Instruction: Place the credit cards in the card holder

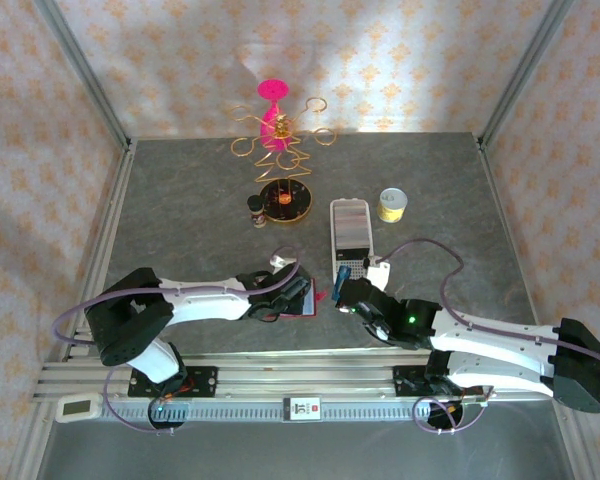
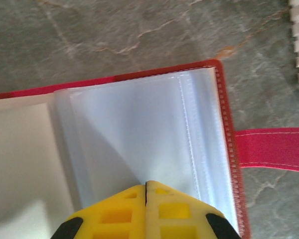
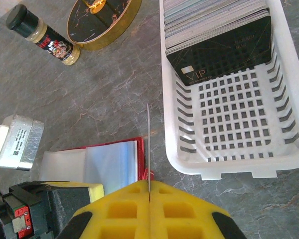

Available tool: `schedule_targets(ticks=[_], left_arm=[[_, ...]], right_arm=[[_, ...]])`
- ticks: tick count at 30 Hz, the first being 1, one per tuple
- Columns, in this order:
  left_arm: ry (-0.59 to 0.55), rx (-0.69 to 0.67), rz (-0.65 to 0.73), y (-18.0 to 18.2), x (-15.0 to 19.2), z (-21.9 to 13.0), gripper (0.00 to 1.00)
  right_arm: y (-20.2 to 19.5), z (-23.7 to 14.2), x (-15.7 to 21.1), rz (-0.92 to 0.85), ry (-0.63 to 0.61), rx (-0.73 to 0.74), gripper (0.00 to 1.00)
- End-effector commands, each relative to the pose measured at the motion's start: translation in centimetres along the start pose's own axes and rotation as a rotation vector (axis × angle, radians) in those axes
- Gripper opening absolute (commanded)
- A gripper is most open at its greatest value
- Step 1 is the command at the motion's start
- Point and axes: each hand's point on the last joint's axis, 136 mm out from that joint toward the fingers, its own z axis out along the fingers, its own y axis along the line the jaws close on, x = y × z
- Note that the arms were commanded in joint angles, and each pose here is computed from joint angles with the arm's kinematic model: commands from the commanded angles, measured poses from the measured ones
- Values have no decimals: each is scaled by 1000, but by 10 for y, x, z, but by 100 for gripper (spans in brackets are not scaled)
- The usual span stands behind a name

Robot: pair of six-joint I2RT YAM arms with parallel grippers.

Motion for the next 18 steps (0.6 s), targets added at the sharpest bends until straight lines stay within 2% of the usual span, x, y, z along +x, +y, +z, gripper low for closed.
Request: schedule_targets(ticks=[1,8,18], left_arm=[[-21,-61,-4,20,0,-3,0],[-36,-62,-24,28,0,-8,0],[-62,-40,-53,32,-2,-11,0]], right_arm=[[6,-1,0,9,0,-31,0],[27,0,6,-5,39,-122,0],[51,12,16,-37,96,-169,0]])
